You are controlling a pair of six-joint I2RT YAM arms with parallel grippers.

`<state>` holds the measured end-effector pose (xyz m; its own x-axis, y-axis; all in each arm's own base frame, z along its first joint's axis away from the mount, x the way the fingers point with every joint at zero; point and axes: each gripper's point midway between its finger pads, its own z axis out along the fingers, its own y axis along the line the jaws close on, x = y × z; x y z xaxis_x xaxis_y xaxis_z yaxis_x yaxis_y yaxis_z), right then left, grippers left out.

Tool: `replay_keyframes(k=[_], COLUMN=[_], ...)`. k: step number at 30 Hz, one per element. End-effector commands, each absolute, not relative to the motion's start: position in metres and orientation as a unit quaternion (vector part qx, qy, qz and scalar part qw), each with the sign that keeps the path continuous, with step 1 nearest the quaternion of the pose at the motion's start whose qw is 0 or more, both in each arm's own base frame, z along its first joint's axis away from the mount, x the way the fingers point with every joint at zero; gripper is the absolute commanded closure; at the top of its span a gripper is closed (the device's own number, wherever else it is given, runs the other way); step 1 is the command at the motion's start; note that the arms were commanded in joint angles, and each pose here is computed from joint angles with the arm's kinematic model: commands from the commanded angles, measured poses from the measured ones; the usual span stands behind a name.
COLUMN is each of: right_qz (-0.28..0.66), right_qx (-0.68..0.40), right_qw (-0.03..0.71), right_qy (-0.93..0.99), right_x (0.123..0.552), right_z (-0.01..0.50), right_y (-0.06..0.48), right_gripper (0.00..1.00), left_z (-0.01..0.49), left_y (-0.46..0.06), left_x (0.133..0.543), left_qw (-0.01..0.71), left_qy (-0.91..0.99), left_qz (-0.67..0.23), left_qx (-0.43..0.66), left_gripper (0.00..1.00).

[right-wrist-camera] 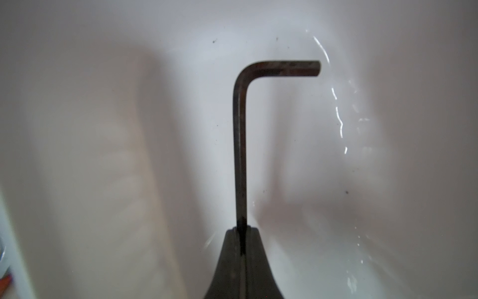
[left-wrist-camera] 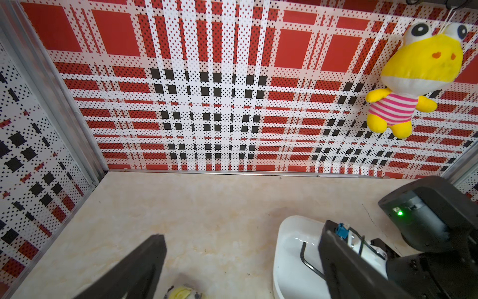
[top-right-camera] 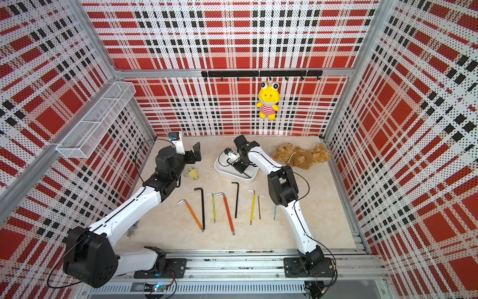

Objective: Put the hex key on the desktop into the storage box
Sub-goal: Place the Allen key in the storage box.

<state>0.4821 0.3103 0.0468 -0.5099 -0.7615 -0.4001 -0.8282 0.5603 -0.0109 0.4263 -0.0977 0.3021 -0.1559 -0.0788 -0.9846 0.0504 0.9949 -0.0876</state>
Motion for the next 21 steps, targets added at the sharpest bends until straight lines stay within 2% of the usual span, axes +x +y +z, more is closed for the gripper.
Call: replay_keyframes(k=[1, 5, 12, 21], right_qz=[0.089, 0.098, 0.090, 0.040], right_qx=[-0.452, -0.445, -0.417, -0.294], right_qw=[0.178, 0.201, 0.273, 0.364], right_qy=[0.869, 0.867, 0.863, 0.883], right_x=[0.482, 0.488, 0.509, 0.503], right_z=[0.040, 0.053, 0.107, 0.214], right_y=[0.314, 0.320, 0.325, 0.277], right_gripper=[0.72, 0.64, 0.53, 0.34], left_z=[0.322, 0.322, 0.319, 0.317], left_y=[-0.092, -0.090, -0.091, -0.091], left_x=[0.423, 0.422, 0.423, 0.424], left_qw=[0.667, 0.666, 0.663, 0.661], left_qy=[0.744, 0.744, 0.748, 0.749], left_qz=[-0.046, -0.043, -0.041, -0.039], left_qx=[-0.015, -0.018, -0.017, -0.017], left_gripper=[0.01, 0.01, 0.01, 0.01])
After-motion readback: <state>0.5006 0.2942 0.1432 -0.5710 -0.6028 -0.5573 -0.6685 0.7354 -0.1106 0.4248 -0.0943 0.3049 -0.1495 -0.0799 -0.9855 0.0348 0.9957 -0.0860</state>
